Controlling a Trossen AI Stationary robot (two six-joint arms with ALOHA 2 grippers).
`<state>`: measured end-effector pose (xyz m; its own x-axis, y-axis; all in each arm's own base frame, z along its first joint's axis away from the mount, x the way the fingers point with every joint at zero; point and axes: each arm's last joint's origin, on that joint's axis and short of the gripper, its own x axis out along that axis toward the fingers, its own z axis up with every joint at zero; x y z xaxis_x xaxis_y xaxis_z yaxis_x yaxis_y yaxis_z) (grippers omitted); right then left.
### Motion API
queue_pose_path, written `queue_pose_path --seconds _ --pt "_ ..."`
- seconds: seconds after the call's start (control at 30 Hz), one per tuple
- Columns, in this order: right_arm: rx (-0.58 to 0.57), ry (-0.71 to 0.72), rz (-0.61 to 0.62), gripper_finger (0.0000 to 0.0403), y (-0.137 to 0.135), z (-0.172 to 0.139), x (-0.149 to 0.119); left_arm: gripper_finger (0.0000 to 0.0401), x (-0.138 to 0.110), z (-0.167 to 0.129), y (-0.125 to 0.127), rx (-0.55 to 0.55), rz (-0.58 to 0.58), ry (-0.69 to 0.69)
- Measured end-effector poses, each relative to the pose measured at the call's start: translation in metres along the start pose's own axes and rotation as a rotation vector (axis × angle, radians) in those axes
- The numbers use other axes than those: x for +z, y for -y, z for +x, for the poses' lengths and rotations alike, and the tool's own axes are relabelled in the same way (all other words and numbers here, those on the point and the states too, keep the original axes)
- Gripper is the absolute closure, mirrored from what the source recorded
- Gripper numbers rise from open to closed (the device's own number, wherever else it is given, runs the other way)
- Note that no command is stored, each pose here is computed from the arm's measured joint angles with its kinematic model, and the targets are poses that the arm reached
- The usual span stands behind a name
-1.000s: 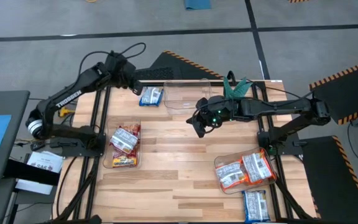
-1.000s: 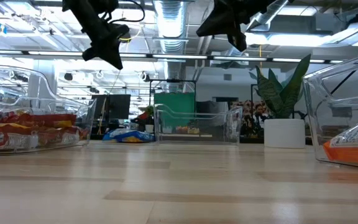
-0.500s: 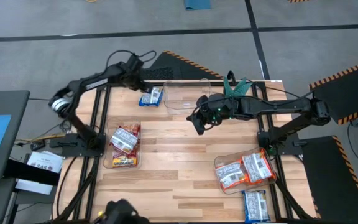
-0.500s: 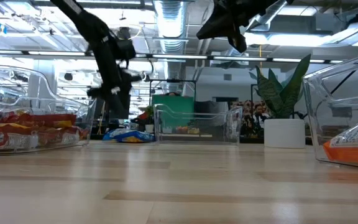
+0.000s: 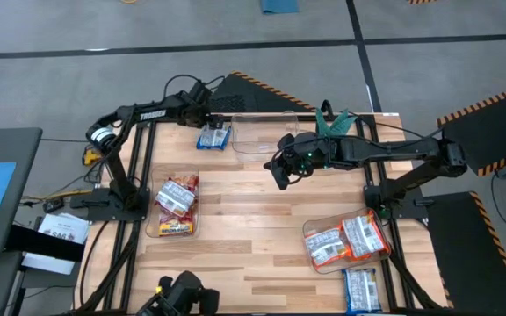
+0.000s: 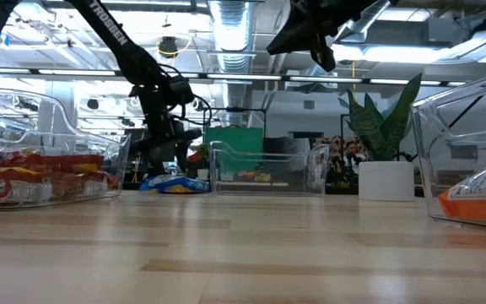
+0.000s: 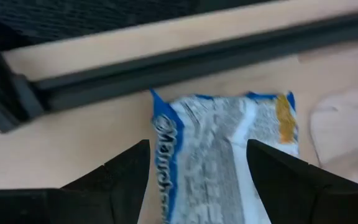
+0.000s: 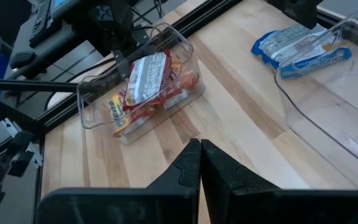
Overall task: Sort Maruchan noodles
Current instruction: Put the top blue noodle pack into the top transparent bin
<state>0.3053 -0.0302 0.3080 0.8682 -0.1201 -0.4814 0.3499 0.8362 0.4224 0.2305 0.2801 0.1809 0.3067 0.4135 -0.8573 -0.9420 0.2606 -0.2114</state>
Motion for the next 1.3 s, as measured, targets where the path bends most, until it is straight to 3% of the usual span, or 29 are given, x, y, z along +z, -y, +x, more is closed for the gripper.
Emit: queue_pose_path --seconds 0.17,0.33,0.5,0.6,0.73,0.8,1.0,1.3 --pt "-0.007 0.004 0.004 0.0370 0.002 0.000 0.001 0.0152 0.002 0.007 -0.001 0.006 0.015 0.022" --pt "-0.015 0.010 0.010 0.0370 0.005 0.000 0.003 0.0152 -0.003 0.027 -0.004 -0.068 -0.013 -0.068" --pt "-0.019 0.014 0.019 0.0370 0.006 0.000 0.004 0.0162 -0.008 0.037 -0.001 -0.076 -0.010 -0.101" --pt "-0.019 0.014 0.019 0.0370 0.006 0.000 0.004 0.0214 -0.009 0.035 0.003 -0.045 0.032 -0.079" --pt "-0.018 0.014 0.020 0.0370 0.006 0.000 0.004 0.0352 -0.010 0.030 0.002 -0.030 0.079 -0.078" --pt "-0.019 0.015 0.021 0.0370 0.006 0.000 0.004 0.0383 -0.009 0.027 0.002 -0.027 0.100 -0.073" --pt "-0.018 0.015 0.023 0.0370 0.006 0.000 0.004 0.0400 -0.003 0.000 -0.001 -0.034 0.162 -0.041" --pt "-0.016 0.019 0.022 0.0370 0.006 0.000 0.004 0.0401 0.012 -0.079 0.003 -0.101 0.224 0.167"
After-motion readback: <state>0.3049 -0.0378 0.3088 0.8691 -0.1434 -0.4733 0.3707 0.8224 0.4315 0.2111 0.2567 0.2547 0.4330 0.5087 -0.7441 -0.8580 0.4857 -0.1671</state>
